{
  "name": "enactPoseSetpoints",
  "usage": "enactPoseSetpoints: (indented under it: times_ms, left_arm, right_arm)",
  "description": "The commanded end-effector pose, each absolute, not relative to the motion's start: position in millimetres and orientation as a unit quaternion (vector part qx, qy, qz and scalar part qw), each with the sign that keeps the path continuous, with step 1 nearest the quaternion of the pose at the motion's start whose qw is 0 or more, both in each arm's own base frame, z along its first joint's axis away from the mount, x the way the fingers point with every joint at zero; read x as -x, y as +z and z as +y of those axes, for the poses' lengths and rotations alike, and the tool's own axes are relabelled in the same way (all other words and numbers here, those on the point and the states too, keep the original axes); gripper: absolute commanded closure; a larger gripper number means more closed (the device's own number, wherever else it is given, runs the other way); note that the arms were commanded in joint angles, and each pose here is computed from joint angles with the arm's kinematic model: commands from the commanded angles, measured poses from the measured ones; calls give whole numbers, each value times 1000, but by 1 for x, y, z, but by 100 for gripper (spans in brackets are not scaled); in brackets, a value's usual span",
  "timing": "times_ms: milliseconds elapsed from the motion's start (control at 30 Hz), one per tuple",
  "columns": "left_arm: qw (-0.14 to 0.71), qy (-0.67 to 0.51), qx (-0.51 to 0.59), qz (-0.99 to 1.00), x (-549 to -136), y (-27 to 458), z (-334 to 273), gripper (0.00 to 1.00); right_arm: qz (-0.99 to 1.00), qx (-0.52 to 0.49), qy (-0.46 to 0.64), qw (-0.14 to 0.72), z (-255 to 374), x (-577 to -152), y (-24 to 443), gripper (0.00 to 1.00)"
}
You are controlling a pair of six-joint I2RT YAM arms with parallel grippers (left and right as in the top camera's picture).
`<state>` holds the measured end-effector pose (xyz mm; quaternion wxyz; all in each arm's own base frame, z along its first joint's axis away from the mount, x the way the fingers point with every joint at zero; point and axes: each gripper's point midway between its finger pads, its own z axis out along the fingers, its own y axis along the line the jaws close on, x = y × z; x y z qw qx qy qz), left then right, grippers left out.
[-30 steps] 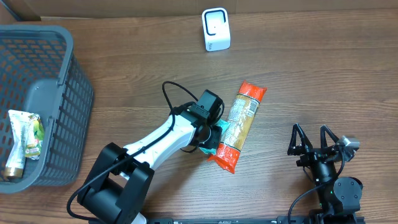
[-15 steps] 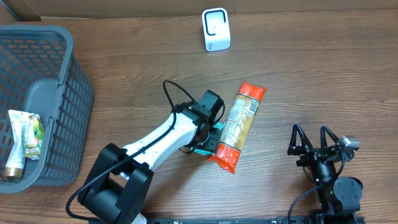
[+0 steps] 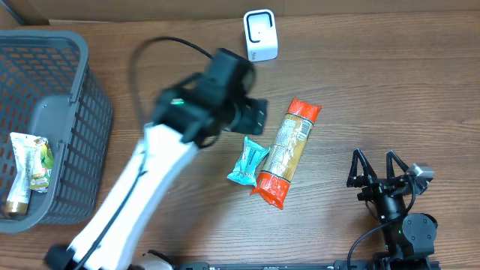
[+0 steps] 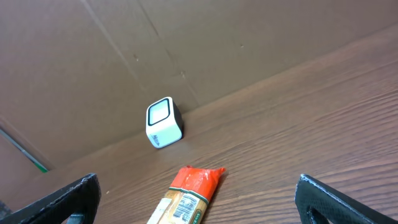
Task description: Scan the item barcode
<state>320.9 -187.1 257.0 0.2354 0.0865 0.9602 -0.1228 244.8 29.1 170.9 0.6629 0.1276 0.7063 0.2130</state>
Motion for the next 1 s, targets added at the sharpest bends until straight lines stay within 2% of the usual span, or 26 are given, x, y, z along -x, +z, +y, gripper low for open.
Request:
enactPoseSetpoints:
  times_ms: [0, 167, 367, 733, 967]
  left_arm:
    - [295, -121, -66, 945, -321, 310, -150, 8]
    - [316, -104, -1, 943, -314, 329, -96, 0]
    - [268, -81, 36, 959, -296, 315, -57, 0]
    - [262, -76, 32, 962, -293, 313, -53, 0]
    - [302, -81, 20, 950, -310, 324, -56, 0]
  right_arm:
    - [704, -125, 215, 665, 30, -245, 170, 0]
    - [704, -125, 215, 665, 30, -245, 170, 0]
    - [704, -125, 215, 665, 30, -245, 170, 0]
    - [704, -125, 215, 665, 30, -245, 170, 0]
    - [704, -125, 215, 665, 30, -245, 170, 0]
